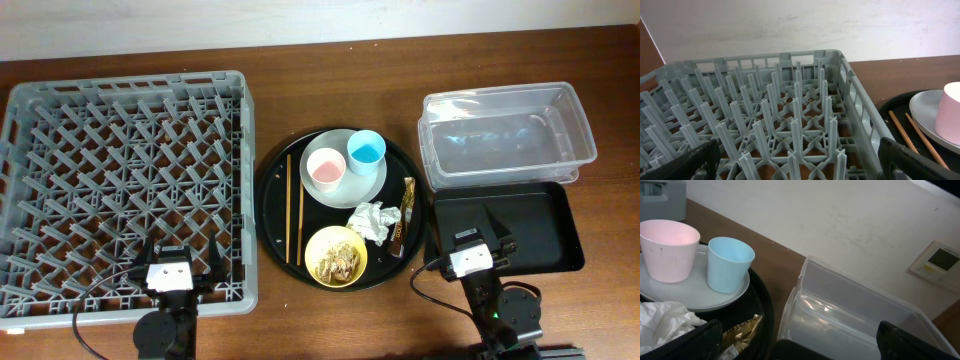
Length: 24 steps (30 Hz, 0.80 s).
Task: Sort waste into correct bins and load items into the dishwasher rack
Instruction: 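Move the left gripper from rest toward the chopsticks on the tray, then grasp the wooden chopsticks with the left gripper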
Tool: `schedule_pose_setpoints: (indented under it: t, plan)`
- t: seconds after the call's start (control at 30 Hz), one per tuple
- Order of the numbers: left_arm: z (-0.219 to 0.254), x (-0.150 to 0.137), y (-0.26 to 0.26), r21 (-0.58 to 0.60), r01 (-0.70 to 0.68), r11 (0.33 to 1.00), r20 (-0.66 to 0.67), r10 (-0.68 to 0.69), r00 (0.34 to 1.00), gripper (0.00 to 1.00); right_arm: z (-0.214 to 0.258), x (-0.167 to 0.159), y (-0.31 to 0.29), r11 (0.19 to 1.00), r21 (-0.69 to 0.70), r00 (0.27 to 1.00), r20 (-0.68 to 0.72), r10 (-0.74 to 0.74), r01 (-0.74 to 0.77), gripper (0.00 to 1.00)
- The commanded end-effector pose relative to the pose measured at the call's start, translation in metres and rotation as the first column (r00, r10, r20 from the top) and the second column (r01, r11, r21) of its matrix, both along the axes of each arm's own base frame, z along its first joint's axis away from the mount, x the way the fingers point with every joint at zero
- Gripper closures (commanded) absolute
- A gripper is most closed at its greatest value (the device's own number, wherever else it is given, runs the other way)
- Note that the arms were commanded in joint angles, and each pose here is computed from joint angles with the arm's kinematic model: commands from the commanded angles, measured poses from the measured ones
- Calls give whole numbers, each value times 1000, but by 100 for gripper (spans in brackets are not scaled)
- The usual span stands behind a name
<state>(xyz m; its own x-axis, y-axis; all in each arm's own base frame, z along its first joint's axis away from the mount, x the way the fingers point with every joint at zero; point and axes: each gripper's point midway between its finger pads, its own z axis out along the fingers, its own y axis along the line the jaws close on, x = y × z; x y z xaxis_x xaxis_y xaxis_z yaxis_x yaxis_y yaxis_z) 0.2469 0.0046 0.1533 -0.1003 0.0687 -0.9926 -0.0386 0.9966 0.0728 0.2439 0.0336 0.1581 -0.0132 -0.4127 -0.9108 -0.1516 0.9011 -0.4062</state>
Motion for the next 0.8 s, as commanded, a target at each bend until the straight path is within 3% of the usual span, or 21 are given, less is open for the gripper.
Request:
schedule_pose_setpoints:
  t: [0.0, 0.13, 0.17, 0.2, 0.27, 0.37, 0.4, 0.43, 0.47, 0.53, 0.67, 0.77]
  plan:
    - [-2, 0, 3, 22, -16, 1000, -5, 16, 1000, 1, -5, 1, -5, 1000, 3, 999, -14, -29, 29, 1]
    - [0, 0, 6, 47, -33, 998, 0, 33, 999, 1, -5, 1, -5, 1000, 3, 999, -14, -29, 29, 1]
    - [19, -1, 23, 143, -132, 981, 72, 123, 990, 1, -5, 1, -5, 1000, 3, 999, -14, -29, 29, 1]
    - [28, -2, 29, 141, -169, 976, 109, 154, 982, 1, -5, 1, -5, 1000, 3, 999, -14, -28, 28, 1]
    - [8, -3, 29, 181, -157, 971, 27, 154, 988, 1, -5, 1, -5, 1000, 3, 999, -14, -28, 28, 1]
    - [14, 1, -13, 118, 76, 990, 54, -83, 995, 1, -5, 1, -5, 1000, 3, 999, -14, -29, 29, 1]
    - [25, 2, -15, 100, 82, 992, 97, -92, 991, 0, -5, 1, -5, 1000, 3, 999, -14, -29, 29, 1]
    - [39, 0, -25, 48, 139, 989, 148, -145, 978, 0, -5, 1, -5, 1000, 3, 999, -14, -28, 28, 1]
    - [63, -9, -50, -29, 291, 956, 197, -280, 939, 0, -5, 1, -5, 1000, 3, 999, -14, -29, 29, 1]
    - [115, -25, -57, -100, 346, 933, 244, -314, 917, 0, -5, 1, -5, 1000, 3, 999, -14, -29, 29, 1]
    - [207, -40, -75, -135, 435, 890, 120, -421, 899, 0, -5, 1, -5, 1000, 3, 999, -14, -29, 29, 1]
    - [231, 2, -100, -245, 510, 824, -190, -557, 808, 0, -5, 1, -5, 1000, 3, 999, -14, -29, 29, 1]
